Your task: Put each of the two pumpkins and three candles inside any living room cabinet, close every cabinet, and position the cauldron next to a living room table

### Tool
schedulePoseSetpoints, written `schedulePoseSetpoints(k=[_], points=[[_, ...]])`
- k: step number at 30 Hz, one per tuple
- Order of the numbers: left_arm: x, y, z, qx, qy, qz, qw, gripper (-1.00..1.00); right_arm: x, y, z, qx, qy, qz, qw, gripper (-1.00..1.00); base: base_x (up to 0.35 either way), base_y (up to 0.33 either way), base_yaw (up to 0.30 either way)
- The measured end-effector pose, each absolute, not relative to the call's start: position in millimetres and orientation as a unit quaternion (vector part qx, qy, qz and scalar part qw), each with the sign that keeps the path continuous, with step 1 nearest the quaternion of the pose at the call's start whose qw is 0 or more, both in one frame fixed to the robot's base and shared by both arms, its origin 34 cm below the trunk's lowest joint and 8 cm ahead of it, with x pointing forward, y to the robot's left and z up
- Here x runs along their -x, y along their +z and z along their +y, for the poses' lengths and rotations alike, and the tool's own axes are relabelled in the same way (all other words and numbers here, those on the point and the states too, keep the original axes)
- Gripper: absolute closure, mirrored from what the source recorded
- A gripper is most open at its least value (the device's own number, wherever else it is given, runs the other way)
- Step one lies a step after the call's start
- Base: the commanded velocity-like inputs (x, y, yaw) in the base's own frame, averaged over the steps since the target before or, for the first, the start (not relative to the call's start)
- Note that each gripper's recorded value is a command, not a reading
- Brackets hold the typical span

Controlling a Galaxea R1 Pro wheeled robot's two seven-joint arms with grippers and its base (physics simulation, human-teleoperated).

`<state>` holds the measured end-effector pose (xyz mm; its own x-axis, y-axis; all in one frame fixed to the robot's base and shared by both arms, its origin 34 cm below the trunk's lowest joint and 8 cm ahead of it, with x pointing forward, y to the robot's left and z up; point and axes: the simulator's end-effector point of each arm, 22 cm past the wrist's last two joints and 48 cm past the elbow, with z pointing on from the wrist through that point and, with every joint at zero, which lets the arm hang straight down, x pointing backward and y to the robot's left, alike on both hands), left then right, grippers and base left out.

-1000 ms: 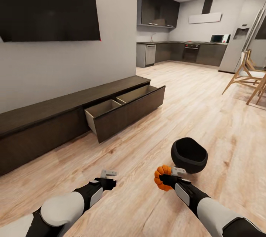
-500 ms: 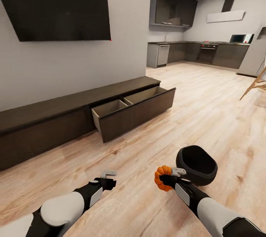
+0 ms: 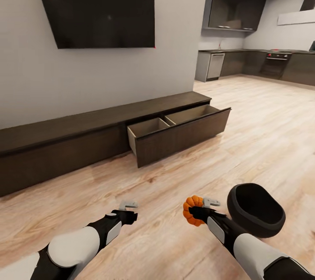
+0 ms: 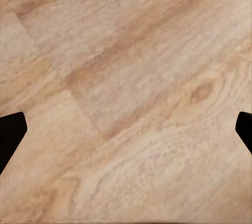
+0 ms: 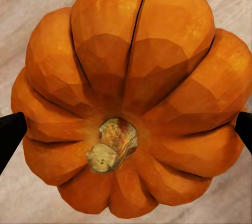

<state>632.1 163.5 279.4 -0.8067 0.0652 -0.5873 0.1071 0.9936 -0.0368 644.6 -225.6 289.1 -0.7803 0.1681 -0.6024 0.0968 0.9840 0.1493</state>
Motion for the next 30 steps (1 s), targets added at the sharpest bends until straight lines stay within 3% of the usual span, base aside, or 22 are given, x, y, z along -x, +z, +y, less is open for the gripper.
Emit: schedulePoseSetpoints(k=[12, 30], points=[[-632.0, 279.4, 163.1, -0.044, -0.035, 0.95, 0.307, -1.0, -645.1, 289.6, -224.7, -0.071, 0.056, 0.941, 0.325, 1.0, 0.007, -0.004, 0.273], [-631.9, 279.7, 163.3, -0.042, -0.035, 0.95, 0.307, -1.0, -646.0, 290.7, -225.2, -0.073, 0.056, 0.94, 0.328, 1.0, 0.28, -0.12, 0.011]])
